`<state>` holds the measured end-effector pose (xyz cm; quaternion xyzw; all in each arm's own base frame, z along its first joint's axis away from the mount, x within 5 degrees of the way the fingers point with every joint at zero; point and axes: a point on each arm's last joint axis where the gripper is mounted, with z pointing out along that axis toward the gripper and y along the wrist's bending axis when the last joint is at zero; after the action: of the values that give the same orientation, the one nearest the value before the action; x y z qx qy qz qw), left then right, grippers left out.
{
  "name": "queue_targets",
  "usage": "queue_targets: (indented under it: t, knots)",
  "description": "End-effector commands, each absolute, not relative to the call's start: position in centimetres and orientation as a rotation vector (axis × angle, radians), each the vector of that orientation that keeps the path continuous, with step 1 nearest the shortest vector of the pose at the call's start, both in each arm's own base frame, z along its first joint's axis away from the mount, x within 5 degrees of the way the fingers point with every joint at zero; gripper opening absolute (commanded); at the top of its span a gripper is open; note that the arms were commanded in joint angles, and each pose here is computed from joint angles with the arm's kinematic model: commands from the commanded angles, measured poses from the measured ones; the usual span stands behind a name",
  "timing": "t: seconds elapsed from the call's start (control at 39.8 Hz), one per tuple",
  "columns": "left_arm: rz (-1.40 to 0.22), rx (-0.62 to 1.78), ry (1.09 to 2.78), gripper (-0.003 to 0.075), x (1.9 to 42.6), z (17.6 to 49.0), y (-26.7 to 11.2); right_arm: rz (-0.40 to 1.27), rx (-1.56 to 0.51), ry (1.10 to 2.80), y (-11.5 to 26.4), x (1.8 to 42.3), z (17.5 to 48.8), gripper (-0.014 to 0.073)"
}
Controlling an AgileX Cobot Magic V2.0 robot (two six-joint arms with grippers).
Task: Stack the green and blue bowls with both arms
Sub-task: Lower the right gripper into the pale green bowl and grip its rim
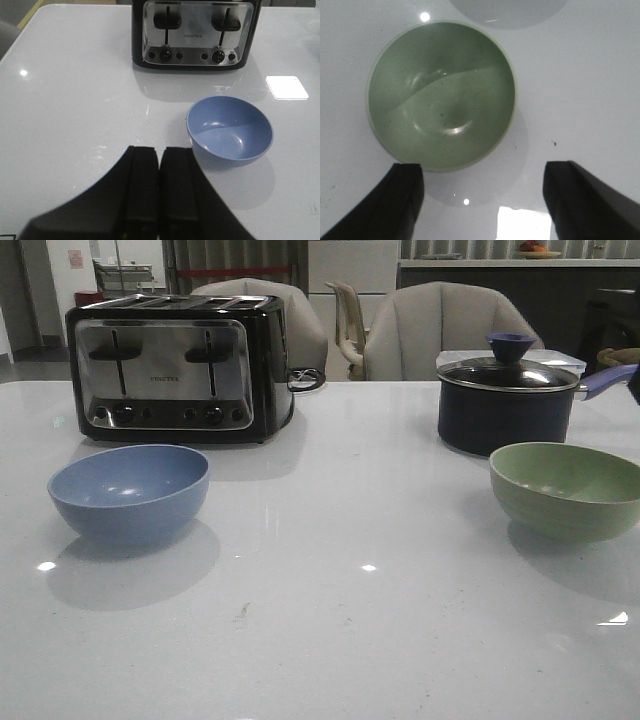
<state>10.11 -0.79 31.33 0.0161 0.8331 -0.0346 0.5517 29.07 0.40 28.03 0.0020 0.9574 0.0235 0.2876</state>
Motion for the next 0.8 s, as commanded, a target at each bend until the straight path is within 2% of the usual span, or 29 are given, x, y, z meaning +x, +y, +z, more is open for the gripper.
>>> queue_targets:
  t: [0.0,0.23,0.58,0.65,0.78]
  knots:
    - [-0.099,0.020,1.870,0.0100,10.5,32.9,-0.8,0.059,0.019,2.502,0.2,31.5,29.0,0.0599]
    - [-0.099,0.020,1.870,0.0100,10.5,32.9,-0.8,0.011,-0.015,2.592,-0.1,36.0,25.5,0.0599]
    - [-0.099,0.020,1.870,0.0100,10.5,32.9,-0.8,0.000,-0.024,2.669,-0.2,39.6,21.5,0.0590]
    - [-0.099,0.020,1.870,0.0100,10.5,32.9,-0.8,0.001,-0.024,2.680,-0.2,39.7,21.2,0.0529]
    - [-0.099,0.020,1.870,0.0100,10.5,32.9,-0.8,0.001,-0.024,2.683,-0.2,39.7,21.1,0.0344]
